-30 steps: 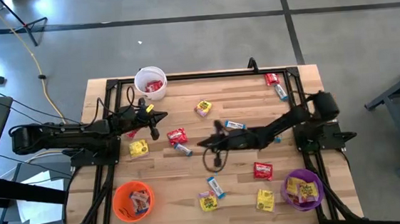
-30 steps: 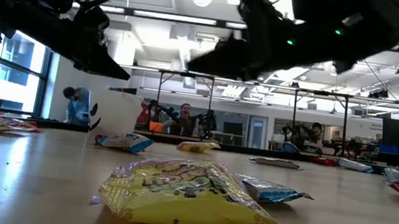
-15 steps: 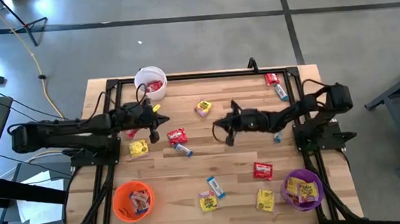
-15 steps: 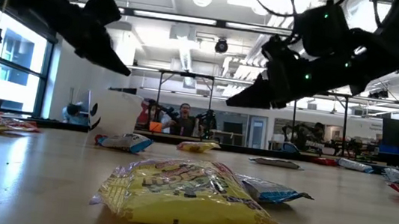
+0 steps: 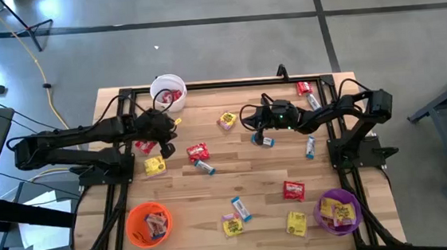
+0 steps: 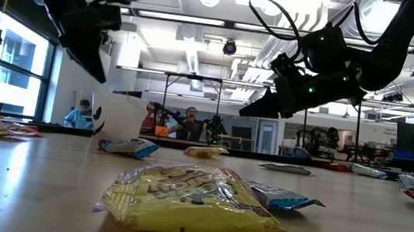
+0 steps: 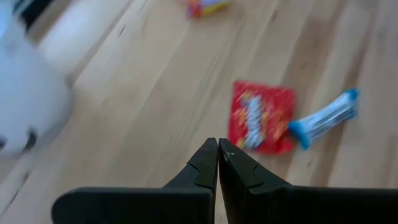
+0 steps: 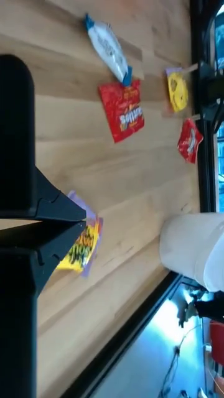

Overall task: Sort candy
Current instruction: Put the red candy into the white bucket, then put the yellow candy into the purple bucket

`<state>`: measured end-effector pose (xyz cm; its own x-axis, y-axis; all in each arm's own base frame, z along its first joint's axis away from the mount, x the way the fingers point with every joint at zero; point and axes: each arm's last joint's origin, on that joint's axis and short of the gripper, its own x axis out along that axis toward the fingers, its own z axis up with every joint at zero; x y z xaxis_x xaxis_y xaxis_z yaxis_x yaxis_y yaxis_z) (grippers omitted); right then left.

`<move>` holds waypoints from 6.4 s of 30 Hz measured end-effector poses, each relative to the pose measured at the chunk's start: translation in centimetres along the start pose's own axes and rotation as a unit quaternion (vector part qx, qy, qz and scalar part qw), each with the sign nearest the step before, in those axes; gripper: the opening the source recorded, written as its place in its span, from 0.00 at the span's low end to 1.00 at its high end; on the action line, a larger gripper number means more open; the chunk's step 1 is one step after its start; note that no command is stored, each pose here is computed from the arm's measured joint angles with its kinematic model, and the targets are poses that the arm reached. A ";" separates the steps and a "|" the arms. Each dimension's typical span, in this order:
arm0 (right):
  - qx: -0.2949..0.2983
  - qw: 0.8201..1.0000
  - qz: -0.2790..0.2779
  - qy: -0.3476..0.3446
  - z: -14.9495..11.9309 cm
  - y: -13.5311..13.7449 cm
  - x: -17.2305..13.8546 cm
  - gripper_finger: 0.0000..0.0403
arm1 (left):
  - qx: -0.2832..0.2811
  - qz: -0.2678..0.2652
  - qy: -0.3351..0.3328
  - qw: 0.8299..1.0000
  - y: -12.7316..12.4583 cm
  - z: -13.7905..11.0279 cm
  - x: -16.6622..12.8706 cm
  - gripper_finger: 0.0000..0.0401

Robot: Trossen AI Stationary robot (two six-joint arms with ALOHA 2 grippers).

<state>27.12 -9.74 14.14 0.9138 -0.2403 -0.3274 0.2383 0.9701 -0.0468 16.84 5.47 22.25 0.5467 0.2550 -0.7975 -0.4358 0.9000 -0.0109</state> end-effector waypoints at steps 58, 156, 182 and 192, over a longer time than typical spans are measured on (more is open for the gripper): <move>-0.012 1.000 0.015 0.019 -0.4 -0.5 -0.1 0.00 | 0.173 0.089 0.504 0.842 3.3 -1.5 10.6 0.02; 0.263 0.927 -0.086 0.252 0.3 -5.2 9.2 0.47 | 0.012 -0.001 -0.391 0.920 4.8 -0.4 3.2 0.36; 0.135 0.961 -0.049 0.237 5.0 -2.4 6.6 0.00 | 0.012 -0.026 -0.381 0.924 4.6 -0.9 3.5 0.35; 0.236 0.940 -0.106 0.224 3.9 -2.7 7.6 0.33 | 0.016 -0.025 -0.383 0.923 4.6 -0.9 3.5 0.35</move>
<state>34.68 -14.36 15.52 0.6244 -0.2853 -0.7271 0.6155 0.7528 0.2332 16.10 10.16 18.86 0.9160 0.3772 -0.1366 -0.3819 0.9242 -0.0087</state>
